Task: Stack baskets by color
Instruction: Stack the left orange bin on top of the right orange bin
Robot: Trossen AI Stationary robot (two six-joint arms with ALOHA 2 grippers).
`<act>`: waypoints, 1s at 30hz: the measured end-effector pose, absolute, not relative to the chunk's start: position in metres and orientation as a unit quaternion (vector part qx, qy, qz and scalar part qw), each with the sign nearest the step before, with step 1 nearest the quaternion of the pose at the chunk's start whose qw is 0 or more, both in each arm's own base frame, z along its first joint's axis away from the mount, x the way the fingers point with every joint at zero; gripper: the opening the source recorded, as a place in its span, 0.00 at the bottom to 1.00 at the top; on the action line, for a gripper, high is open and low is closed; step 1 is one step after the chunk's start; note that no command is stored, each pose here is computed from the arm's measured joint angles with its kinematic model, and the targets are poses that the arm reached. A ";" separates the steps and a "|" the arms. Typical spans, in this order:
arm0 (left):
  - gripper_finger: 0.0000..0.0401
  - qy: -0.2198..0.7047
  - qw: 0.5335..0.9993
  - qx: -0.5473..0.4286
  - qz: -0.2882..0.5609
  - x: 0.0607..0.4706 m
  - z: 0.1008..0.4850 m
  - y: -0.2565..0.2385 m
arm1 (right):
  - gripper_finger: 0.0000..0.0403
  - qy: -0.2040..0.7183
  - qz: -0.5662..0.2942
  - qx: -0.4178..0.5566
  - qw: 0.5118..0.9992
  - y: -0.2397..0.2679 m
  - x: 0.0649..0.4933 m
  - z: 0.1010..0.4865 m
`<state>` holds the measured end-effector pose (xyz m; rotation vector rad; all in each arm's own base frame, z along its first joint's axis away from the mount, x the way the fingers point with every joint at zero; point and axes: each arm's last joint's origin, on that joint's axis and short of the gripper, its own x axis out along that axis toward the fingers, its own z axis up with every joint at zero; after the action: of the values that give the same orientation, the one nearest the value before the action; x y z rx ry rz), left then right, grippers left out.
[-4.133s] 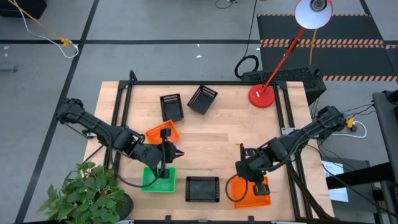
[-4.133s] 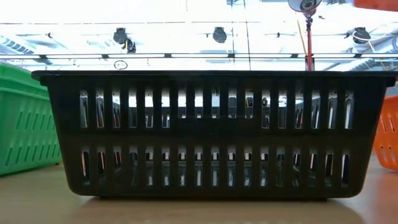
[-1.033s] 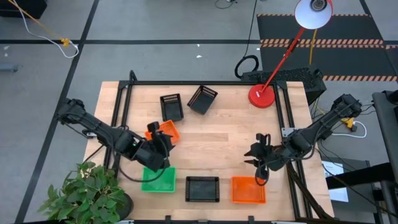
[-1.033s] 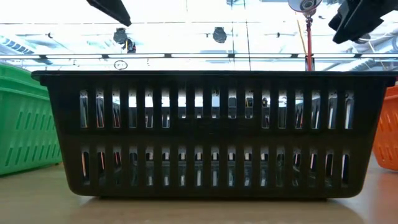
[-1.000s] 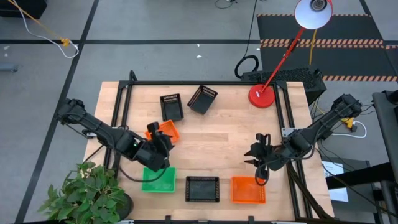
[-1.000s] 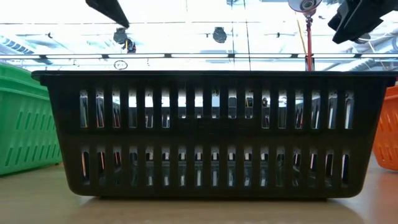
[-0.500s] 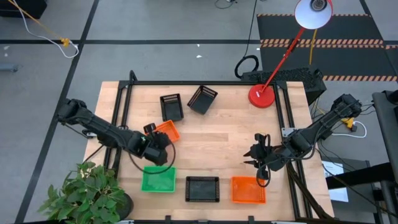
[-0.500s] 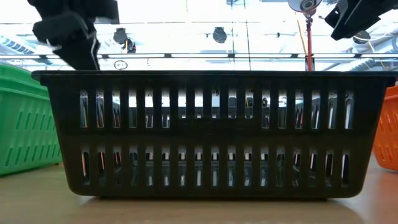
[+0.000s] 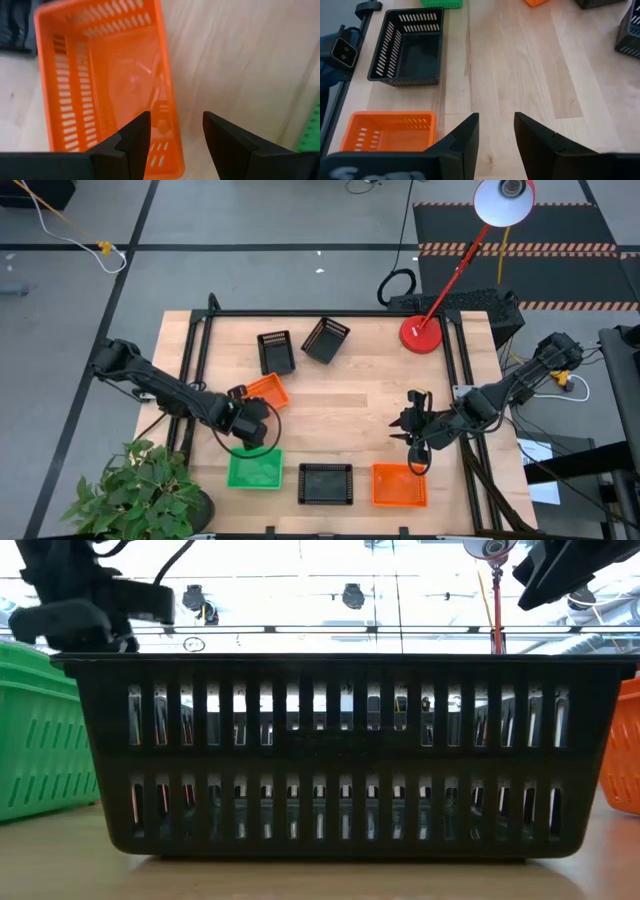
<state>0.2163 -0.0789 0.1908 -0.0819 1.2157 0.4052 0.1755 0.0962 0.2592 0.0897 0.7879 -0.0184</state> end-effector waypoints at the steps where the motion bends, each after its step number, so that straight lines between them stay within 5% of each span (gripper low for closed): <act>1: 0.46 0.570 0.798 -0.040 0.192 0.215 0.188 -0.078 | 0.30 0.384 -0.009 0.042 0.922 0.096 0.176 0.259; 11: 0.45 0.596 0.777 -0.034 0.200 0.202 0.171 -0.074 | 0.30 0.361 0.000 0.032 0.932 0.094 0.181 0.263; 21: 0.04 0.612 0.776 -0.003 0.153 0.204 0.173 -0.076 | 0.30 0.330 0.009 0.046 0.943 0.097 0.185 0.268; 30: 0.03 0.566 0.815 0.001 0.126 0.226 0.208 -0.084 | 0.30 0.251 -0.006 0.061 0.966 0.100 0.195 0.280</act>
<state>0.2259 -0.0838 0.2085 0.0011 1.2067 0.2682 0.1948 0.0996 0.2801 0.1239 0.5081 -0.0131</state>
